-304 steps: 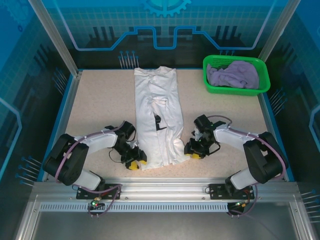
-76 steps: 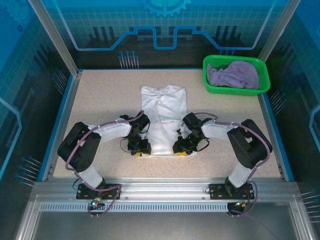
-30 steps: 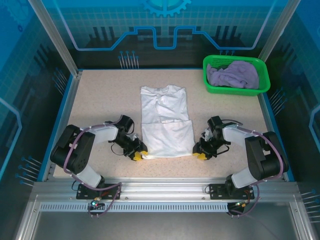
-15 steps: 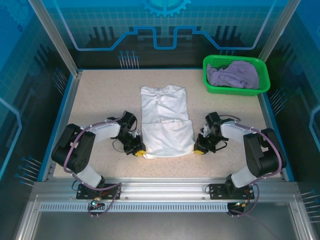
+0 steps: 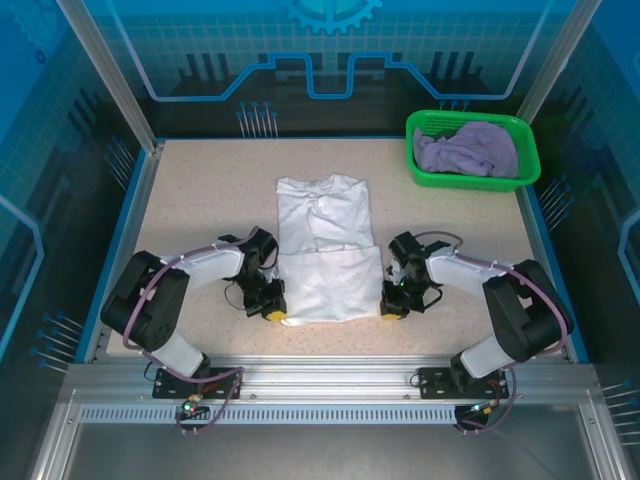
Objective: Fold and stack the t-shirts
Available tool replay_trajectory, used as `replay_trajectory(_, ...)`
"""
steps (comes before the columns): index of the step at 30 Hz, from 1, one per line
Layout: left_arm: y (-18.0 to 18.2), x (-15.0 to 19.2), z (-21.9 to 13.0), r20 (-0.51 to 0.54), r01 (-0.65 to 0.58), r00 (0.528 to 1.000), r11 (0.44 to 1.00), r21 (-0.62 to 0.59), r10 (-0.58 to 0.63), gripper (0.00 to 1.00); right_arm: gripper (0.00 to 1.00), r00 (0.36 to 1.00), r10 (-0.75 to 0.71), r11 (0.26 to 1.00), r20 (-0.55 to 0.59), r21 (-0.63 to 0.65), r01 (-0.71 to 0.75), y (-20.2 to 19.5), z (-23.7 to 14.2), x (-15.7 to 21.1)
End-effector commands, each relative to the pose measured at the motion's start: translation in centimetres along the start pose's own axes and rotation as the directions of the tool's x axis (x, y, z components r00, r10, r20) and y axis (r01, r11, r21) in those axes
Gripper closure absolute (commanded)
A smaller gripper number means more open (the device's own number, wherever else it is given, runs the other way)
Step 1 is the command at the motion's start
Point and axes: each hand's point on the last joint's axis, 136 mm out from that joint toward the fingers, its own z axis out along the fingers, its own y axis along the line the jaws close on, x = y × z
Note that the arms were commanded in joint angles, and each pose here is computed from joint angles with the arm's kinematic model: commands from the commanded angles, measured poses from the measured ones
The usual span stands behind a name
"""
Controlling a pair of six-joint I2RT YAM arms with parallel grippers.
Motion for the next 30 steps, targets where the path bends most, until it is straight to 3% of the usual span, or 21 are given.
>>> replay_trajectory(1,1.1,3.5,-0.4,-0.101,0.031,0.994,0.999,-0.014,-0.033,1.00,1.00,0.999,0.011,0.997,-0.051,0.082,-0.007,-0.8,0.2,3.5)
replay_trajectory(10,3.2,7.9,-1.4,-0.151,0.104,0.983,0.994,-0.016,-0.105,1.00,1.00,1.000,0.008,0.999,0.020,0.053,-0.009,-1.3,-1.3,7.7)
replay_trajectory(16,2.6,7.4,-2.5,-0.099,0.078,0.992,0.997,-0.010,-0.079,1.00,1.00,0.995,-0.023,1.000,0.095,0.021,0.021,-0.4,-3.2,7.4)
replay_trajectory(22,-0.8,4.7,-6.7,0.014,0.000,1.000,1.000,0.022,-0.001,1.00,1.00,0.980,-0.068,0.998,0.189,-0.004,0.070,2.3,-6.7,3.6)
replay_trajectory(30,-7.0,-2.6,-13.5,0.200,-0.029,0.980,0.984,0.173,-0.006,1.00,1.00,0.947,-0.060,0.992,0.315,-0.085,0.091,6.6,-14.4,-6.3)
